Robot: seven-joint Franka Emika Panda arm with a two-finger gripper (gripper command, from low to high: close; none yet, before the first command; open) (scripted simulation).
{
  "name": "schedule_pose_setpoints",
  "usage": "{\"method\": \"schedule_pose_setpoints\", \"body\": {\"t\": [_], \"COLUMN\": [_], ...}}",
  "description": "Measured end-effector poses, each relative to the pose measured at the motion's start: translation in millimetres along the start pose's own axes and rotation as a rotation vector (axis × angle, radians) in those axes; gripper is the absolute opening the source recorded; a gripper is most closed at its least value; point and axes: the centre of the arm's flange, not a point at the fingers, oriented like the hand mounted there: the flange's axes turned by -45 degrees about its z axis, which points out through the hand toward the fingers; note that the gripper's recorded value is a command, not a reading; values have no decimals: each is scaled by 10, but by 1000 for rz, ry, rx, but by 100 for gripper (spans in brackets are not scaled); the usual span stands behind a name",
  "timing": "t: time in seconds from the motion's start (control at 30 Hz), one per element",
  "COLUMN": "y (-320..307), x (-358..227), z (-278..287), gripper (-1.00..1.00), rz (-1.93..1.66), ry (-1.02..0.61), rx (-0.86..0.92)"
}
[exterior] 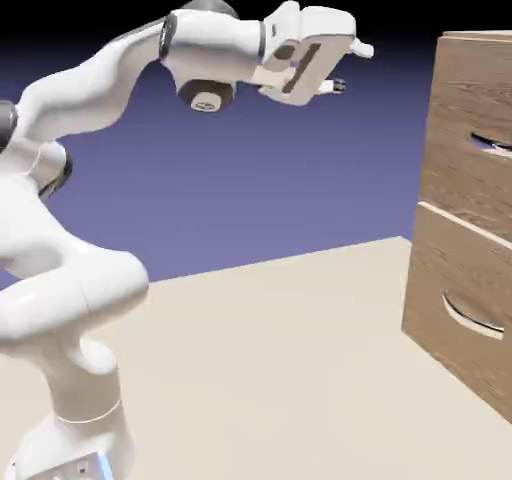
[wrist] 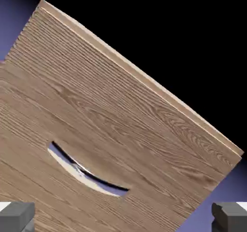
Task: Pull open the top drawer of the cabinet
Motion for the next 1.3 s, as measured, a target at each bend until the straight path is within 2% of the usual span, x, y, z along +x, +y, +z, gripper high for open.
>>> {"method": "schedule_pose_setpoints", "body": {"t": [0.33, 0.57, 0.77, 1.0, 1.03, 1.1, 1.3], "y": [-333, -506, -560, -576, -577, -577, -558], "x": [0, -410, -1081, -1023, -1020, -1020, -1145], "z": [844, 1630, 2299, 2802, 2823, 2823, 2259], "gripper": [0, 0, 0, 0, -100, -100, -100], "rz": [-366, -619, -816, -826, -826, -826, -827], "ry": [113, 174, 217, 219, 219, 219, 218], "rx": [-34, -45, -58, -59, -59, -59, -57]}}
